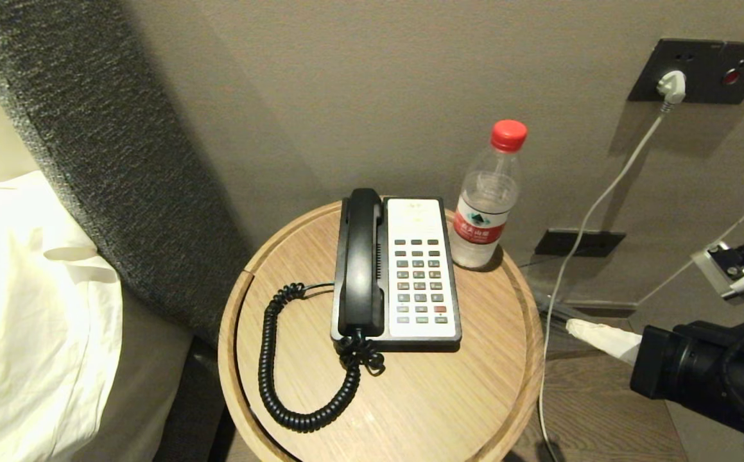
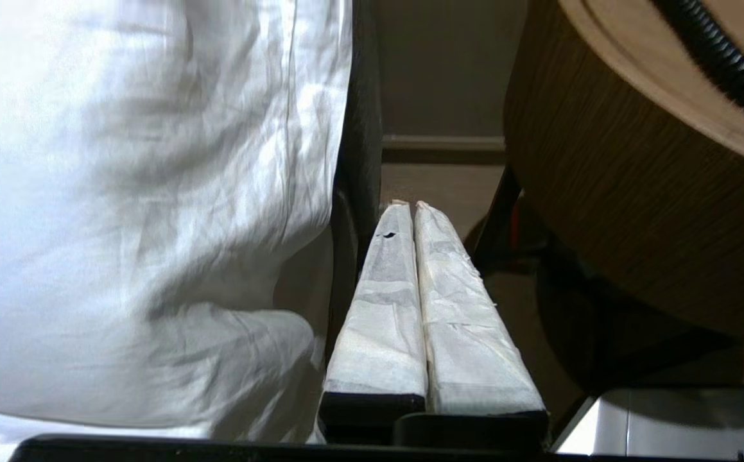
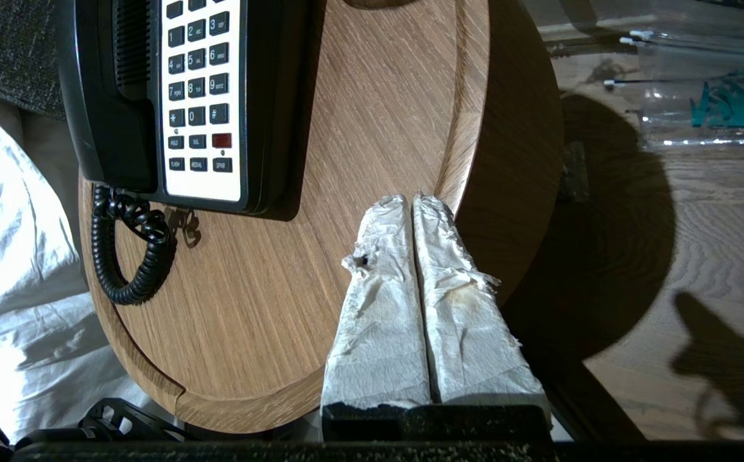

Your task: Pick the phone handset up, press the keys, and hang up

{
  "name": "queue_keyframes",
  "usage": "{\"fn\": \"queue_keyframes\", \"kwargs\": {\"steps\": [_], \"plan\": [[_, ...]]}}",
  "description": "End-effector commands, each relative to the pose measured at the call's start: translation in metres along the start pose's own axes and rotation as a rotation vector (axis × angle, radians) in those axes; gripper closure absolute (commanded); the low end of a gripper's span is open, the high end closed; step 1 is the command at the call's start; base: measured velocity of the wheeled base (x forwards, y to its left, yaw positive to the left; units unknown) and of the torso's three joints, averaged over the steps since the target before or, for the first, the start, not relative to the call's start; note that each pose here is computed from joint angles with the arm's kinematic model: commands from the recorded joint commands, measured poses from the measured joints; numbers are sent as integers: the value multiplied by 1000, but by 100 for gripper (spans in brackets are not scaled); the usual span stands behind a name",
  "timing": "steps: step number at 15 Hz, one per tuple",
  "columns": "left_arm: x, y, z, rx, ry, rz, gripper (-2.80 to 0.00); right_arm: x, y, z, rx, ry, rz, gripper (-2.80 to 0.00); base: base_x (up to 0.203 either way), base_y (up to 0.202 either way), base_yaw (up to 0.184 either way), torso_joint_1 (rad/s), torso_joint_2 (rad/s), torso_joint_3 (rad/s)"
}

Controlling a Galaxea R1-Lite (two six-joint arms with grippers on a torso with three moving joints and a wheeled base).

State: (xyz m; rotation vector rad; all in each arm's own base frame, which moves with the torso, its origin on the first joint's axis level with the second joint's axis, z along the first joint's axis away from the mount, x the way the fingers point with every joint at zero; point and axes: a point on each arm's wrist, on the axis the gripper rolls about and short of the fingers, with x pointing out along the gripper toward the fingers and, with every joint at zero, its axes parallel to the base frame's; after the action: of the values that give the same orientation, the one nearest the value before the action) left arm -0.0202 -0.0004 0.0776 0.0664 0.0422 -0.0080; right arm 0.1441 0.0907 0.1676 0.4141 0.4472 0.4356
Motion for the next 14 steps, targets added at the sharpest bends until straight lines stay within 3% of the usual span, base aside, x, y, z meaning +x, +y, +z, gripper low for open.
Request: {"fn": "queue_keyframes", "kwargs": {"steps": [1, 6, 12, 14], "plan": [[-3, 0, -1, 13, -42, 2, 0, -2, -1, -1, 1, -2, -1, 0, 0, 0, 0, 0, 0, 0], [-3, 0, -2, 12, -42, 4, 0, -18, -15, -16, 10, -2, -33, 0, 0, 0, 0, 0, 0, 0], [-3, 0, -2, 12, -42, 4, 0, -64, -43, -41, 31, -118, -120, 0, 0, 0, 0, 0, 0, 0], [-3, 0, -2, 12, -42, 4, 0, -84, -53, -52, 44, -218, -173, 0, 0, 0, 0, 0, 0, 0]]}}
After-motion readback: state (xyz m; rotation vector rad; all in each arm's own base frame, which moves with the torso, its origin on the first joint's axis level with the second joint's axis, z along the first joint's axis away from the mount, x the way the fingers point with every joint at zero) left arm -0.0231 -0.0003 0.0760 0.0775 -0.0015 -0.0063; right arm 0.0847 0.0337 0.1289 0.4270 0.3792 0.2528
